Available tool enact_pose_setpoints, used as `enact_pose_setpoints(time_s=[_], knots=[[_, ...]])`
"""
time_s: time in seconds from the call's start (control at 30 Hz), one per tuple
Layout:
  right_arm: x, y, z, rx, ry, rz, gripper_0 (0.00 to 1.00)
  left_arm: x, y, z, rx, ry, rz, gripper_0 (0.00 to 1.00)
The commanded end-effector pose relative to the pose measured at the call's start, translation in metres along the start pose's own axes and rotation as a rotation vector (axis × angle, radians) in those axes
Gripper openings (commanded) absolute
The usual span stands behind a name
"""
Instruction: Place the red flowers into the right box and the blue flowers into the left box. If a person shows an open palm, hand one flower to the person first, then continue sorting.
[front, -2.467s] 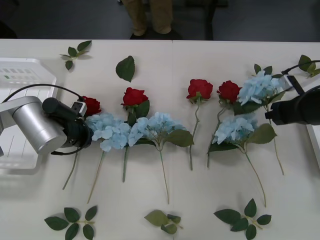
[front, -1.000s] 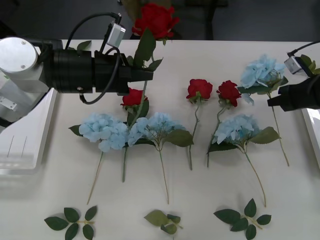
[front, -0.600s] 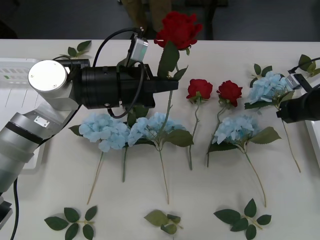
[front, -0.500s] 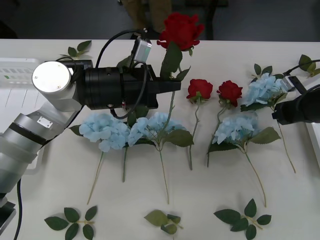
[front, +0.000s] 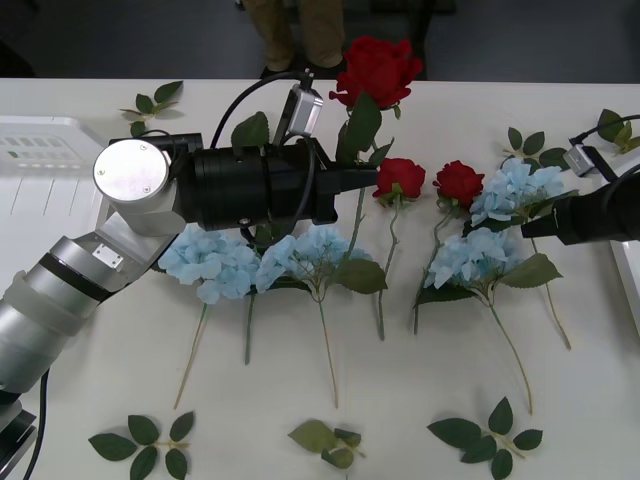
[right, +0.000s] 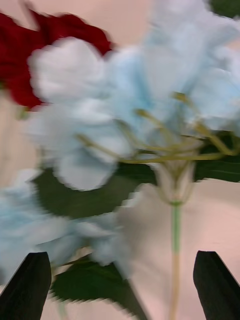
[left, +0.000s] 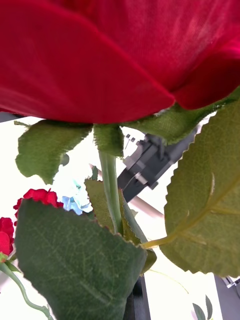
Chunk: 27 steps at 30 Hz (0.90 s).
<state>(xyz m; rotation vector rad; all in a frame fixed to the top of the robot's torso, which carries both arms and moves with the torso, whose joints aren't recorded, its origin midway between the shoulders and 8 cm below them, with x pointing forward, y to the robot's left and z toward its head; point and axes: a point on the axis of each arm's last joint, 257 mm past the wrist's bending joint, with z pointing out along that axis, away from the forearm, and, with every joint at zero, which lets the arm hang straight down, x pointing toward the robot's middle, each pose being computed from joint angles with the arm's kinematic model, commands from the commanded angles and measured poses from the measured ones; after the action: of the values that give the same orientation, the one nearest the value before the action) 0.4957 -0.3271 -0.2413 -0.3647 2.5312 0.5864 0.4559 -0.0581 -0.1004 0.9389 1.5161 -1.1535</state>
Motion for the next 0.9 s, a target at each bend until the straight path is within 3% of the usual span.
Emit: enact_pose_setpoints(time_s=[0.03,0.23,0.5,0.73,0.9], knots=[[-0.037,0.035,-0.046,-0.169,-0.094,-0.073,0.82,-0.004,-0.009,0.008,0.012,-0.018,0.078,0.00],[-0.029,0.096,-0.050,-0.523,-0.191,-0.121,0.83,-0.004,-0.009,0.008,0.012,-0.021,0.074,0.00],[0.006,0.153,-0.016,-0.784,-0.303,-0.192,0.83,-0.004,-0.007,0.007,0.009,-0.020,0.077,0.00],[0.014,0.213,0.015,-0.871,-0.335,-0.209,0.83,-0.006,-0.008,0.007,0.010,-0.026,0.073,0.00],[-0.004,0.257,0.032,-0.864,-0.390,-0.208,0.83,-0.007,-0.007,0.006,0.009,-0.028,0.072,0.00]])
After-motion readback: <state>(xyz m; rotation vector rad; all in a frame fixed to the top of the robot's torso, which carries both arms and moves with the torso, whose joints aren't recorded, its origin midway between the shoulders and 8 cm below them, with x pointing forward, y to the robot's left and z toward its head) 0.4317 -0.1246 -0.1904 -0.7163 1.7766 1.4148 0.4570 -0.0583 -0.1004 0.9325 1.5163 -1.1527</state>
